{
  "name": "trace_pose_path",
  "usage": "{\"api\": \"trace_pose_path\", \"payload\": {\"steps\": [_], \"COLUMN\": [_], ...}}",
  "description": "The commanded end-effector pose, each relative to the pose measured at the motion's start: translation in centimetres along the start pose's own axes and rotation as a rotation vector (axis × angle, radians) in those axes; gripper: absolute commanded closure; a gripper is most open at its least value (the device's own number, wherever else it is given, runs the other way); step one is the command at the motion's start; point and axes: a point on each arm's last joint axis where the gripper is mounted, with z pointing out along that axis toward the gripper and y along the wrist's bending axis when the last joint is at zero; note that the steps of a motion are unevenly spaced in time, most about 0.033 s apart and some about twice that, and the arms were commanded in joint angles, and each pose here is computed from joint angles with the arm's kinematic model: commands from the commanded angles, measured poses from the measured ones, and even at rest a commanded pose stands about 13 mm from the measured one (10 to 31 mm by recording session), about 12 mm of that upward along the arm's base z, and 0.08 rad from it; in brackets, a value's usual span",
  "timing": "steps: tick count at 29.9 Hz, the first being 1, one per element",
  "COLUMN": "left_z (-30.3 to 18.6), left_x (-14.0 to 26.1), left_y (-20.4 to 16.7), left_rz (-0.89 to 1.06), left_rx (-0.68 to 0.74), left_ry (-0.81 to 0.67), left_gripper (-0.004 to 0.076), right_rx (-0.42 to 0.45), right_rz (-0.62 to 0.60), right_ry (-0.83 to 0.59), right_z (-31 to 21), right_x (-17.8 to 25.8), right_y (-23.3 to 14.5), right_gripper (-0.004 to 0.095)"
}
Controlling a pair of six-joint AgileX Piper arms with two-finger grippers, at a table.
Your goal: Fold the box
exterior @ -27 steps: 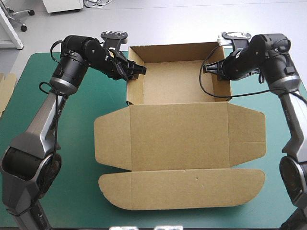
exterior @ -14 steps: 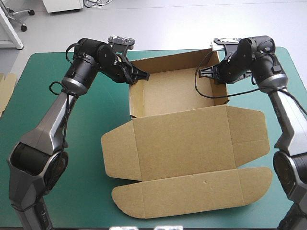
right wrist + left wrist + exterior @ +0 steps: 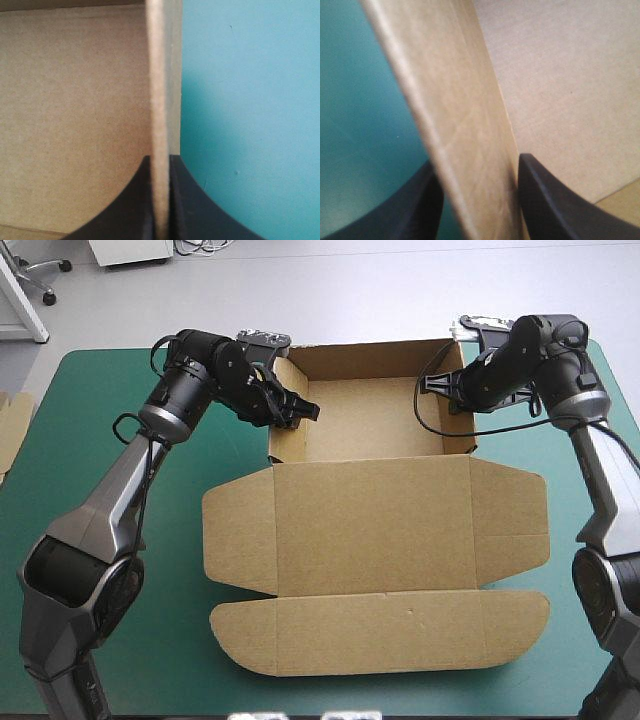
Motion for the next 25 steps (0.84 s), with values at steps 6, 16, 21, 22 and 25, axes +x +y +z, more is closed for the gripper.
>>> {"api": "trace_pose_path", "payload": {"steps": [6, 16, 21, 22, 25], "left_z": [-2.7, -2.0, -0.8, -0.7, -0.2], "left_x": [0.1, 0.0, 0.0, 0.0, 0.0], "left_y": [0.2, 0.7, 0.7, 0.7, 0.9], "left_rz": [0.019, 0.009, -0.019, -0.017, -0.017], "left_rx": [-0.072, -0.119, -0.109, -0.109, -0.119], "left_ry": [-0.033, -0.022, 0.005, 0.007, 0.017], "left_gripper": [0.0596, 0.0738, 0.0738, 0.0738, 0.0738], "right_rx": [-0.058, -0.023, 0.031, 0.033, 0.063], "right_rz": [0.006, -0.038, -0.109, -0.119, -0.148], "right_ry": [-0.135, -0.067, -0.016, -0.011, 0.011], "right_z": [-3.3, -2.1, -0.3, 0.0, 1.2], "right_x": [-0.8, -0.3, 0.1, 0.1, 0.3], "right_y": [0.7, 1.4, 2.7, 3.0, 3.4], "right_gripper": [0.0921, 0.0920, 0.0920, 0.0920, 0.0920]}}
